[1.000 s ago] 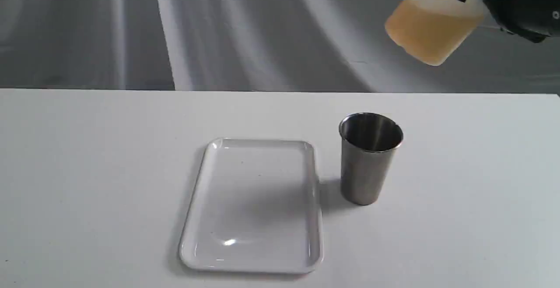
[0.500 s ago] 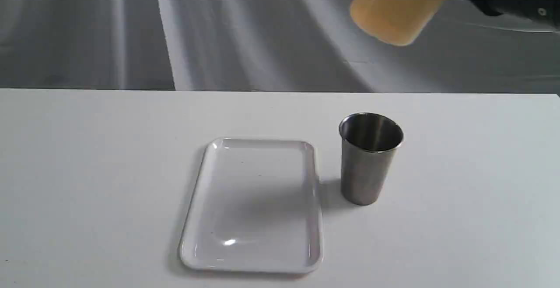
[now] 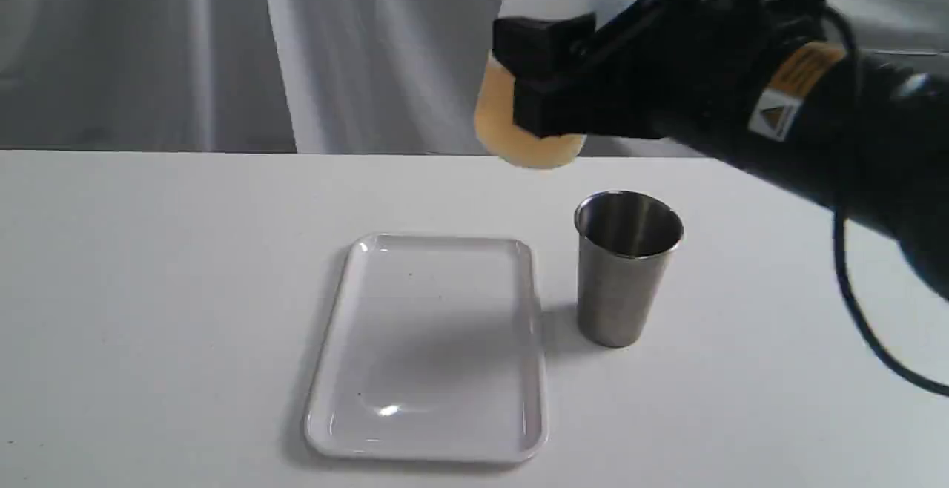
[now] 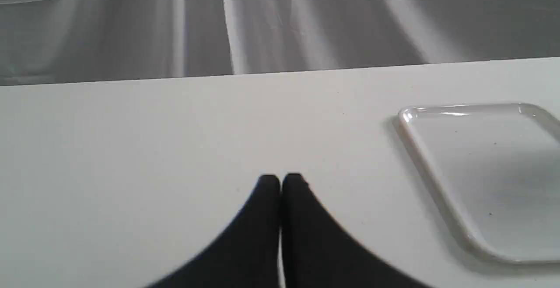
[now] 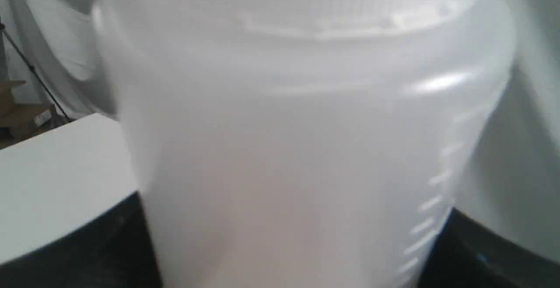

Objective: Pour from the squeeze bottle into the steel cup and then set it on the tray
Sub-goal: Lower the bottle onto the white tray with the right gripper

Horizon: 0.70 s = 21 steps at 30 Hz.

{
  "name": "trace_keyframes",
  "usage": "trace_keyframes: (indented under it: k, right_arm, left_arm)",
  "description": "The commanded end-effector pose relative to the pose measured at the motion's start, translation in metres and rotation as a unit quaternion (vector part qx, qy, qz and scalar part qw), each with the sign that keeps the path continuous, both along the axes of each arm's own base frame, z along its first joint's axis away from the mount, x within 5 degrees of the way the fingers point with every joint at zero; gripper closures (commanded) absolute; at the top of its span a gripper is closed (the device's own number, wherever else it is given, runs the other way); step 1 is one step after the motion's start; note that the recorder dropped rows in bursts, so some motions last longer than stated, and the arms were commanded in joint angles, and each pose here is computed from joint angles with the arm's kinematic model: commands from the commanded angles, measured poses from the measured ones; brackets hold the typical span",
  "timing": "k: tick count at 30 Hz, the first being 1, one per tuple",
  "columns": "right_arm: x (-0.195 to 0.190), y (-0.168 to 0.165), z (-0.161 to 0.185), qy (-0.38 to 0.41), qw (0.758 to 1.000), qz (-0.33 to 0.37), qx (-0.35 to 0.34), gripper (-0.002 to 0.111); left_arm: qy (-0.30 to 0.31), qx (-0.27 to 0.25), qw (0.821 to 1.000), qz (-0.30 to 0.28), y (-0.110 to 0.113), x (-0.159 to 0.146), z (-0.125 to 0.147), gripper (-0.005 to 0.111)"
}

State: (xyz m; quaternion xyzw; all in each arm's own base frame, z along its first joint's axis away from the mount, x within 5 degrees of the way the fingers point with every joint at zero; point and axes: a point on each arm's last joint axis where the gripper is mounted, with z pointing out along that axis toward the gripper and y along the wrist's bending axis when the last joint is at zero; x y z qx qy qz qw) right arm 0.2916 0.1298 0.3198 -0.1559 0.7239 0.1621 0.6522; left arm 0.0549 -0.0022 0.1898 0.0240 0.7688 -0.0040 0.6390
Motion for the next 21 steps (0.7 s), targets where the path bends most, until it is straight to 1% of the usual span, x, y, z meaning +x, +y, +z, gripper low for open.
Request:
trace_keyframes:
  k: [1,4,8,12,21]
  right_arm:
    - [0.005,0.012,-0.012,-0.004,1.0,0.007,-0.013,0.108]
    - [0.009,0.023,-0.027,-0.01,0.998,0.023,-0.065,0.108]
    - [0.018,0.032,-0.045,-0.021,0.994,0.029,-0.1,0.108]
    - [0.028,0.04,-0.069,-0.004,0.995,0.023,-0.093,0.108]
    - [0.044,0.051,-0.108,-0.023,0.996,0.019,-0.081,0.108]
  left_arm:
    - [-0.003,-0.003,1.0,-0.002,0.0,0.0,-0.001,0.107]
    - [-0.003,-0.003,1.0,-0.002,0.0,0.0,-0.001,0.107]
    - [-0.003,-0.003,1.0,-0.002,0.0,0.0,-0.001,0.107]
    - [-0.003,-0.002,1.0,-0.002,0.0,0.0,-0.001,0.107]
    - [-0.003,-0.002,1.0,-0.002,0.0,0.0,-0.001,0.107]
